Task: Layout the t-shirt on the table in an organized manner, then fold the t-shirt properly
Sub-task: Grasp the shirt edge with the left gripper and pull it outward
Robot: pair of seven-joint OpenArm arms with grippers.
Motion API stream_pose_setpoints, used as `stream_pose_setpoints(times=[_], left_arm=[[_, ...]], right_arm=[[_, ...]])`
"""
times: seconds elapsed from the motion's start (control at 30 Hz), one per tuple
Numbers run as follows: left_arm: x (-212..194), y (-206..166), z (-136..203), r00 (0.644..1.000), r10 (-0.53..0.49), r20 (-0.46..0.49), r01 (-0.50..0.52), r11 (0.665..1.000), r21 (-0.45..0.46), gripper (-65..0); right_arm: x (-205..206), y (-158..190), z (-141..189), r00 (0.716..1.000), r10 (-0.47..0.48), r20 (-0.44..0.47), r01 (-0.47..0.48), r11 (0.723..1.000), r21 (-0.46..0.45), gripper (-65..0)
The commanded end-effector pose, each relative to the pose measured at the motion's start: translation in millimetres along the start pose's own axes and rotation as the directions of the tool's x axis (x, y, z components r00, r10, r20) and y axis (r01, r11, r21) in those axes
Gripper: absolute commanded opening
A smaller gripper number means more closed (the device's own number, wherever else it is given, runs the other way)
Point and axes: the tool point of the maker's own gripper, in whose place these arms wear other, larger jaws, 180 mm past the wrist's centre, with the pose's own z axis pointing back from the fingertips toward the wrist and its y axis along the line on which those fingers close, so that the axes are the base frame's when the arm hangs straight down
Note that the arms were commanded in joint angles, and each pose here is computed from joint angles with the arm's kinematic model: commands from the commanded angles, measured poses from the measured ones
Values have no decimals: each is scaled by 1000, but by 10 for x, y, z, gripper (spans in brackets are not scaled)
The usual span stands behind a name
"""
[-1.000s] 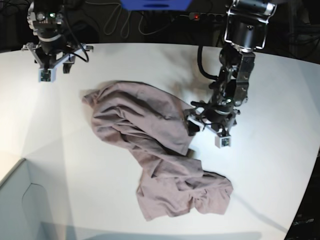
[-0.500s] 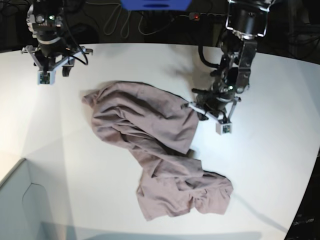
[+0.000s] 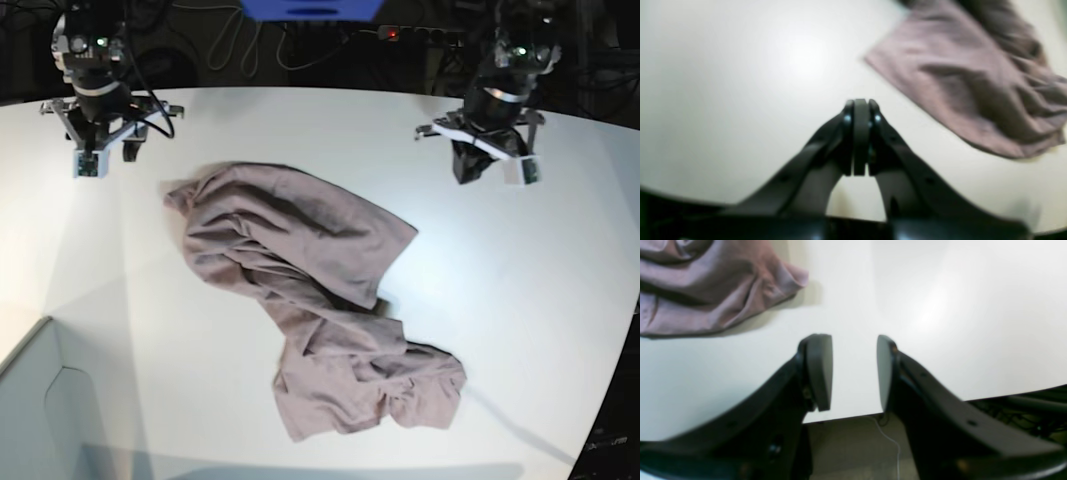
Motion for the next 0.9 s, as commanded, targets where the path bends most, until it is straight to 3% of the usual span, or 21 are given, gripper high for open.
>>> stream_pose_setpoints(times=[0.0,0.13,0.27,0.37,0.5,0.6,0.87], left_arm=[[156,29,54,998,32,58,-32,999,-4,-649],[131,317,68,988,146,56,-148,988,36,-646],[194,238,-172,978,204,51,-204,979,2,-601],[172,60,-403,977,211,-19,-211,976,-45,-464],[92,-127,-682,974,210,-80,-216,973,-80,-224],[-42,-255,-888,970,202,-138,-216,972,-95,-126],[-213,-496,-1314,958,157,-239,-190,974,-122,-123]], right_arm=[[104,-11,19,999,7,39,-6,1000,-1,-428],[123,-4,13,999,6,44,-6,1000,0,-428],[210,131,-9,998,8,65,-10,999,34,-428],[222,183,-10,998,10,69,-13,999,47,-428],[228,183,-12,997,10,70,-13,999,47,-428],[228,183,-12,997,10,70,-13,999,47,-428],[203,176,-5,998,11,64,-14,999,46,-428]])
